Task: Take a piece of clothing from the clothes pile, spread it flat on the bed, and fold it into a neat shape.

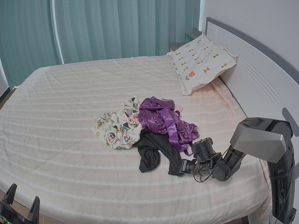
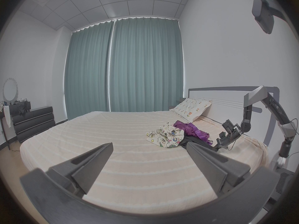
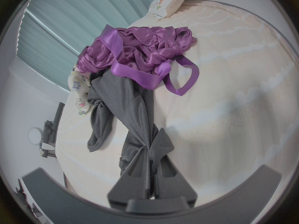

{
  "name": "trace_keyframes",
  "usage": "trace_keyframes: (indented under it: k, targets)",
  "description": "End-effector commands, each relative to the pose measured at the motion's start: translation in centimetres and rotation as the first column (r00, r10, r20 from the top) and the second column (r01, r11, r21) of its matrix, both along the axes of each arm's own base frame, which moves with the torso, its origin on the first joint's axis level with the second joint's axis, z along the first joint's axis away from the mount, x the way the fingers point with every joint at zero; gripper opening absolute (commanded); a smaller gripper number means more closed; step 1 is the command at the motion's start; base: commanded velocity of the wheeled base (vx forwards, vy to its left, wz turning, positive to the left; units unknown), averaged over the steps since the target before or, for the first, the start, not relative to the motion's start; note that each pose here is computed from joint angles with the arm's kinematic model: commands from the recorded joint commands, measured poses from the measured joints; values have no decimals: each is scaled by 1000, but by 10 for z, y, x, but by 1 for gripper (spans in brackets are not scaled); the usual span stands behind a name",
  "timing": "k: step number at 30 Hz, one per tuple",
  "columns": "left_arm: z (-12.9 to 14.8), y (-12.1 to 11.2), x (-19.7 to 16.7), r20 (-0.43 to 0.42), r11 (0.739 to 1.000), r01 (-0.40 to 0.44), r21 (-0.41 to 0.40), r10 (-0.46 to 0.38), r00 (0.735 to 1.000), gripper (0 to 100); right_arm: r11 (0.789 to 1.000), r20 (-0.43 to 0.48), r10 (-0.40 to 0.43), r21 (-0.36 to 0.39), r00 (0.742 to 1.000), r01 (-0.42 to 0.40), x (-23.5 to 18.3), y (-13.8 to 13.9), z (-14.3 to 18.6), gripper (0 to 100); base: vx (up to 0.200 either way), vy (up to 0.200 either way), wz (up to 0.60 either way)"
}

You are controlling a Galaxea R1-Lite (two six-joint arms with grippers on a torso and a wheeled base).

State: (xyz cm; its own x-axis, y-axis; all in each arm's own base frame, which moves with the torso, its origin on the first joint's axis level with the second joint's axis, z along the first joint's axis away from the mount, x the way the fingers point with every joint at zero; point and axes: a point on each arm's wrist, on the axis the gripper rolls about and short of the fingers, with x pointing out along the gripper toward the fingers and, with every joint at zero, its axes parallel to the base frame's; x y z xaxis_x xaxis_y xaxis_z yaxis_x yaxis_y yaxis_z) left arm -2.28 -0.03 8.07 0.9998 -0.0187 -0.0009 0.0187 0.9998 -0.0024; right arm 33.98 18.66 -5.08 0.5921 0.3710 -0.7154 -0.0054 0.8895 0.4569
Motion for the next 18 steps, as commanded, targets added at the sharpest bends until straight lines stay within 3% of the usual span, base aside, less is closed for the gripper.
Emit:
trace_keyframes:
  k: [1,11,18]
  targets:
    - [-5,0,0,-1,1000,0,-1,0,1000,100,998,19,-18,66,1000,17,-11,-12,30,0,0,0,0]
    - [-5,0,0,-1,1000,0,-1,0,1000,100,985,2,-9,170,1000,8,-59,-51,52,0,0,0,0]
    - [-5,0,0,2,1000,4,5,-4,1000,100,967,79,-58,253,995,36,-108,-79,49,0,0,0,0]
